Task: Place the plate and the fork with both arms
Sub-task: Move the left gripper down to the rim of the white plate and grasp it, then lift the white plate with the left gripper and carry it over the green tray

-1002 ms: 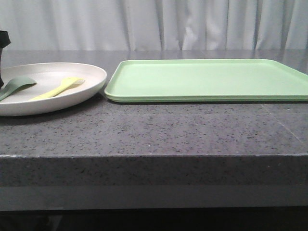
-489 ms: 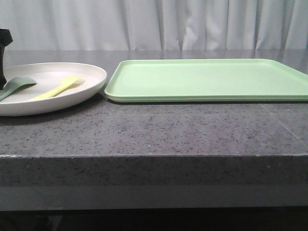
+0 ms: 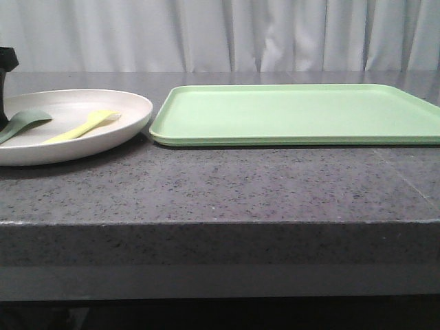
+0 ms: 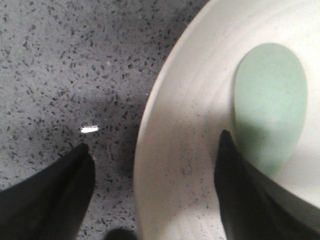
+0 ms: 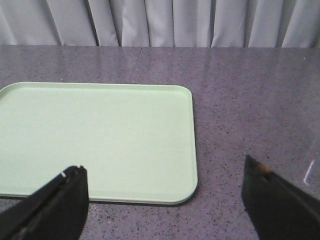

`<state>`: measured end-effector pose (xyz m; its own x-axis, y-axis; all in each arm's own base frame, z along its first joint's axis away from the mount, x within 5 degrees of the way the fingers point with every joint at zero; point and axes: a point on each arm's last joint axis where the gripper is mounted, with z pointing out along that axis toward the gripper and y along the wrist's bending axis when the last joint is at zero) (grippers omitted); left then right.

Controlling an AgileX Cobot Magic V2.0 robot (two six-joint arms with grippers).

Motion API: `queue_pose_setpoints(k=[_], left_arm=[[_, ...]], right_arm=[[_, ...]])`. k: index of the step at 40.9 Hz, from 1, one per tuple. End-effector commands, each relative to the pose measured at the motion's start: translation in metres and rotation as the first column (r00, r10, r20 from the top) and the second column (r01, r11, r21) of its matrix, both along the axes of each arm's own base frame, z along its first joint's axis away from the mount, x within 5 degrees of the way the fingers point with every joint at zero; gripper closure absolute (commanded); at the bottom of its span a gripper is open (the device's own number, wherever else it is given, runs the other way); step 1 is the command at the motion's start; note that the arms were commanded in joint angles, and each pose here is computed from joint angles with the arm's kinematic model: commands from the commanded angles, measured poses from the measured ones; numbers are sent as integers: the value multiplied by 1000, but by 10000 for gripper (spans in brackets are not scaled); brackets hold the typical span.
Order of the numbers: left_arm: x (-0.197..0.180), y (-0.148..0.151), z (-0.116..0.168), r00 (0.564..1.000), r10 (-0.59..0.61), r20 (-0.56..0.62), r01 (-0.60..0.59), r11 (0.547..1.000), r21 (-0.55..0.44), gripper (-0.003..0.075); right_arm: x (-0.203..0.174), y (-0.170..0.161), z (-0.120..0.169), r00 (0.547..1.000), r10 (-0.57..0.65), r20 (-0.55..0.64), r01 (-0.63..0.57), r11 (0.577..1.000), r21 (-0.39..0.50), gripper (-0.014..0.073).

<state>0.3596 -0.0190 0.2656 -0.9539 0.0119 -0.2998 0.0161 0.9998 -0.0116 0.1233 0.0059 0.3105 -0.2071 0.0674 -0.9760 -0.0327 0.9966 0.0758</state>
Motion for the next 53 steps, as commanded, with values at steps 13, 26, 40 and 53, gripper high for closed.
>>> queue_pose_setpoints(k=[13,26,40,53], left_arm=[[-1,0,22,995,16,101,-12,999,-37,537],[-1,6,23,995,41,93,-34,997,-70,738],[-9,39,53,970,148,191,-63,918,-391,738],[-9,32,82,961,146,235,-10,868,-496,738]], right_arm=[[3,0,18,994,-3,107,3,1000,0,-48],[3,0,18,994,-3,107,3,1000,0,-48],[3,0,18,994,-3,106,3,1000,0,-48],[3,0,17,995,-3,104,3,1000,0,-48]])
